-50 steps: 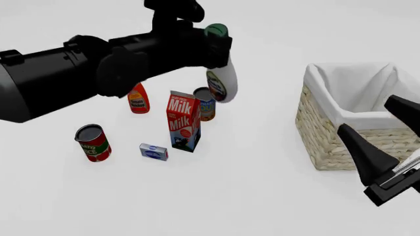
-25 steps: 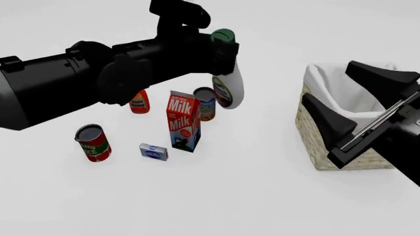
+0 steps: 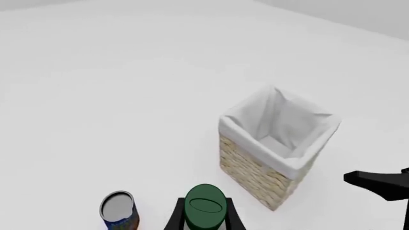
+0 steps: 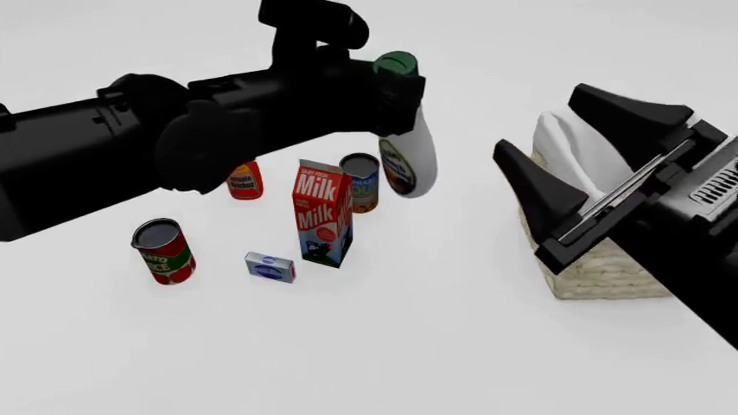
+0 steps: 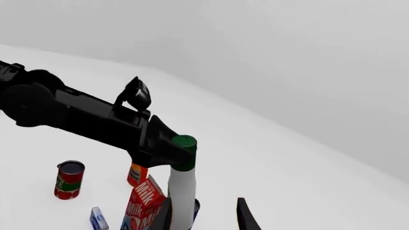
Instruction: Pick the salad dressing and place it in the basket.
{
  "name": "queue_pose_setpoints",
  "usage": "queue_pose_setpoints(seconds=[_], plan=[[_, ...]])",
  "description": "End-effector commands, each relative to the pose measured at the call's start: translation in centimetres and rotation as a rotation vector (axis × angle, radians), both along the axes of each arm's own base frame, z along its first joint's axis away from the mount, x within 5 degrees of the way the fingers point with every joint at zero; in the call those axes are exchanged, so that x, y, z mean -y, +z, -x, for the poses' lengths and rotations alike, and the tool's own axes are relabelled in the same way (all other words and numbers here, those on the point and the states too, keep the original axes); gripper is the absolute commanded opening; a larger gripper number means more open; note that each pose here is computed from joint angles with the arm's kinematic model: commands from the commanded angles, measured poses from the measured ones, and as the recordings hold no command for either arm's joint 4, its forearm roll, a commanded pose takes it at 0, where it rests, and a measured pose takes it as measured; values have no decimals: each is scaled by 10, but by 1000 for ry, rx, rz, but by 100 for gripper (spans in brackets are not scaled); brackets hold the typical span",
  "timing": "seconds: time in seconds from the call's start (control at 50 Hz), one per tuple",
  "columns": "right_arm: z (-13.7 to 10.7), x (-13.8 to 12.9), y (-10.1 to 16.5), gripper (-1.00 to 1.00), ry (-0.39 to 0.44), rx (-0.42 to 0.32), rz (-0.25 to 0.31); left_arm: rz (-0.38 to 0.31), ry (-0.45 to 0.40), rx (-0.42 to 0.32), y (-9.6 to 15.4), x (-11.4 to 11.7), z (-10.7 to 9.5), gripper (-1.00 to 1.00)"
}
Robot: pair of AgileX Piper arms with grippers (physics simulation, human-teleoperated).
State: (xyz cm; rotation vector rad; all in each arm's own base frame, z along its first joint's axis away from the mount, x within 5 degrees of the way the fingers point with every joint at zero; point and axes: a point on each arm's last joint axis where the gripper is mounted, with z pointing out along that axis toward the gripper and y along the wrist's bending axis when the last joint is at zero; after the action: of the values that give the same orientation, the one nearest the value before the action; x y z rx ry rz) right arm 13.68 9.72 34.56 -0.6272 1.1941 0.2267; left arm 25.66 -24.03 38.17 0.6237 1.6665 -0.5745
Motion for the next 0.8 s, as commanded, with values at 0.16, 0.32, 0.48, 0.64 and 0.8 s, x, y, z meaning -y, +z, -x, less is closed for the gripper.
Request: queue_pose_setpoints(seconds=[0.16, 0.32, 0.48, 0.64, 0.8], plan=[[-6, -15, 5, 100, 59, 30, -60, 18, -21, 13, 9, 0, 11, -100], [-9, -19, 4, 100, 72, 16, -88, 26, -27, 10, 12, 0, 15, -100], [-12, -24, 2, 100, 87, 2, -105, 30, -31, 9, 13, -2, 18, -100], [-20, -28, -3, 100, 79, -3, -99, 32, -28, 16, 18, -5, 20, -100], [-21, -30, -12, 100, 85, -9, -110, 40, -33, 21, 22, -6, 24, -100]])
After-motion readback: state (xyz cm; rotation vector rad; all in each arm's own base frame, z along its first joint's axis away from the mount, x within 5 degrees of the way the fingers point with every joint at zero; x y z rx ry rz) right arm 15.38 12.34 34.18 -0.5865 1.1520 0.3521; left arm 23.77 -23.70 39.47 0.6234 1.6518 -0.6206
